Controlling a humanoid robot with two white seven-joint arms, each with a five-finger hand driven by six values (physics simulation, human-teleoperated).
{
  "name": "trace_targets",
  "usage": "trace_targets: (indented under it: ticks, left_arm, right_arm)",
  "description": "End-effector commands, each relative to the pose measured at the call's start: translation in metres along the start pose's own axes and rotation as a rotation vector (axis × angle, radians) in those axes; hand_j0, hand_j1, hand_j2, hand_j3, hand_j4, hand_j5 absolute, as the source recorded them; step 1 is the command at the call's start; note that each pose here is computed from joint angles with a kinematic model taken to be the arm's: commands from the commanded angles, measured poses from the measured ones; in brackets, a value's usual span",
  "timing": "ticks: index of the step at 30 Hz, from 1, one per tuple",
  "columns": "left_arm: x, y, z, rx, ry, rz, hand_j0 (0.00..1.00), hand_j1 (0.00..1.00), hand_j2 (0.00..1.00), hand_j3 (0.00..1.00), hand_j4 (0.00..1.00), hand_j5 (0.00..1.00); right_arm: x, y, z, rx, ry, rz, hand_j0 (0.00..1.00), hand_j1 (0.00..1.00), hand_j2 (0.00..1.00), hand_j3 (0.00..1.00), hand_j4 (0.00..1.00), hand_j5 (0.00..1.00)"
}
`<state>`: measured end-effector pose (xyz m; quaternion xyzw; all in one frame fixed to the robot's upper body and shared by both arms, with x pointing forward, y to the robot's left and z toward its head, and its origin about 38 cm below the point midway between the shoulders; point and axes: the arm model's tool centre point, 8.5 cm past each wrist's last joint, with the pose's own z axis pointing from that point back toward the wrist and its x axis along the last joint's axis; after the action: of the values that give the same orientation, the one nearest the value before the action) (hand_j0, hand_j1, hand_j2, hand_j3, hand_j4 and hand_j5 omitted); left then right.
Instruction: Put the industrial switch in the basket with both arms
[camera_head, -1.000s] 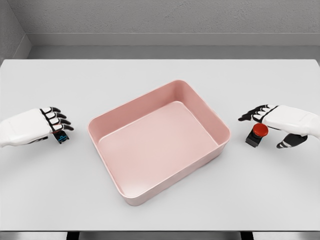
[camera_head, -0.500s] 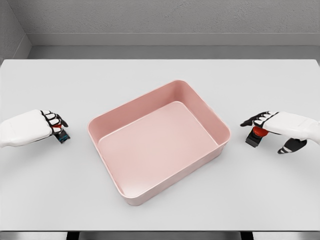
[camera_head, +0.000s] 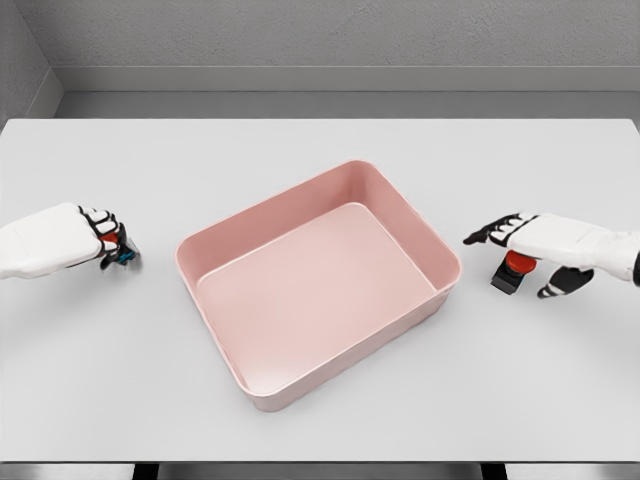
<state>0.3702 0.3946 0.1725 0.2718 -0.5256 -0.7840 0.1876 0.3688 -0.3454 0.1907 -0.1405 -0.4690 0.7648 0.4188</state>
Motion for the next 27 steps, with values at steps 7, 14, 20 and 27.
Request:
trace_targets:
  ticks: [7,14,20,27]
  left_arm:
    - [-0.011,0.019,-0.002,0.054,0.022,-0.009,0.19,0.19,0.19,0.19,0.19,0.19]
    - [-0.015,0.041,-0.012,0.118,0.016,-0.028,0.20,0.20,0.20,0.20,0.20,0.20]
    - [-0.008,0.065,-0.026,0.197,-0.020,-0.038,0.20,0.20,0.20,0.20,0.20,0.20]
    - [0.006,0.091,-0.034,0.262,-0.075,-0.064,0.14,0.14,0.14,0.14,0.14,0.14]
  right_arm:
    - [-0.001,0.007,-0.003,0.018,0.001,-0.015,0.80,0.80,0.80,0.80,0.80,0.80]
    - [0.000,0.007,-0.003,0.018,-0.002,-0.013,0.59,0.59,0.59,0.59,0.59,0.59]
    - [0.001,0.008,-0.003,0.020,-0.002,-0.014,0.46,0.46,0.46,0.46,0.46,0.46]
    - [0.002,0.009,-0.004,0.024,-0.006,-0.014,0.43,0.43,0.43,0.43,0.43,0.43]
